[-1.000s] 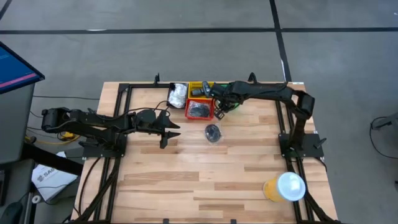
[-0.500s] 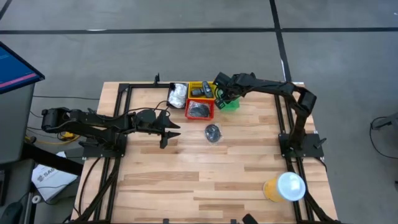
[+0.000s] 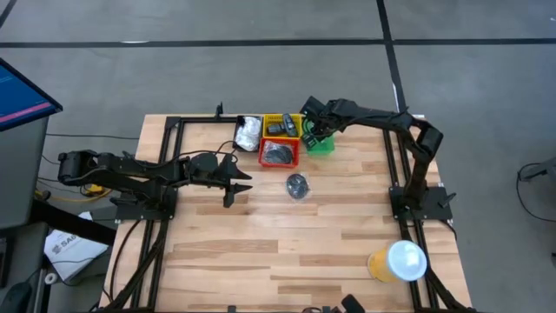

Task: Pick & Place Travel size toiletries
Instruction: Put the silver nail cutter into the green bin, then put the black hairbrush into the red bin

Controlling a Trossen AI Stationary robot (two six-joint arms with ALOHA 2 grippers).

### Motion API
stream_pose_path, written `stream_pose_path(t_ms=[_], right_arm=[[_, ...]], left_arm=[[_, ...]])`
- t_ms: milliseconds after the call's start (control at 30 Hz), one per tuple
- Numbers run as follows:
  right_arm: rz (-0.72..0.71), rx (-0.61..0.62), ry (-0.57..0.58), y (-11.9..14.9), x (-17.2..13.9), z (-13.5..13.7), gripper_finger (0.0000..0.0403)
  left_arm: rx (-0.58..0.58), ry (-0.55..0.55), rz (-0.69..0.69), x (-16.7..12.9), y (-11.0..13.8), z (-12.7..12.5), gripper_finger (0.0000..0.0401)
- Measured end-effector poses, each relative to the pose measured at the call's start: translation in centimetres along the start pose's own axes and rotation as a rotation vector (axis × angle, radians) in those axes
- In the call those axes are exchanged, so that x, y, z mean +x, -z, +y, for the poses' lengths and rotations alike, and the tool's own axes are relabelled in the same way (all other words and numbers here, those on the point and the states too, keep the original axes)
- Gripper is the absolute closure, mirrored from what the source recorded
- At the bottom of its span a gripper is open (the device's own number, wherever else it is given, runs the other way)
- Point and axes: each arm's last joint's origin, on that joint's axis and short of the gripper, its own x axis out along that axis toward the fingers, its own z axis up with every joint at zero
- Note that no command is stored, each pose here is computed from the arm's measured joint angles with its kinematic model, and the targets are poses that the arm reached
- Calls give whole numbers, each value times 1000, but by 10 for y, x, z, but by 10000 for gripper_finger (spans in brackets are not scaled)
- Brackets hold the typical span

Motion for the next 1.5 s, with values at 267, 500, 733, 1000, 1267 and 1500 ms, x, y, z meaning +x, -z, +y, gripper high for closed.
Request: stream_pose_path(t_ms=[267, 500, 733, 1000, 1267, 1500], right_arm=[[-12, -30, -2, -2, 1, -2, 338], [-25, -7, 33, -5, 2, -9, 302], [-14, -10, 3, -4, 1, -6, 231], [29, -133, -135, 11, -7, 29, 210], [61, -219, -174, 30, -18, 63, 237], [147, -277, -179, 57, -30, 90, 244]], left_arm=[[0, 0, 0, 0, 0, 0, 247], [0, 0, 0, 0, 0, 0, 247], [0, 0, 0, 0, 0, 0, 247], [0, 0, 0, 0, 0, 0, 247], [0, 0, 1, 0, 0, 0, 247], [0, 0, 1, 0, 0, 0, 247]])
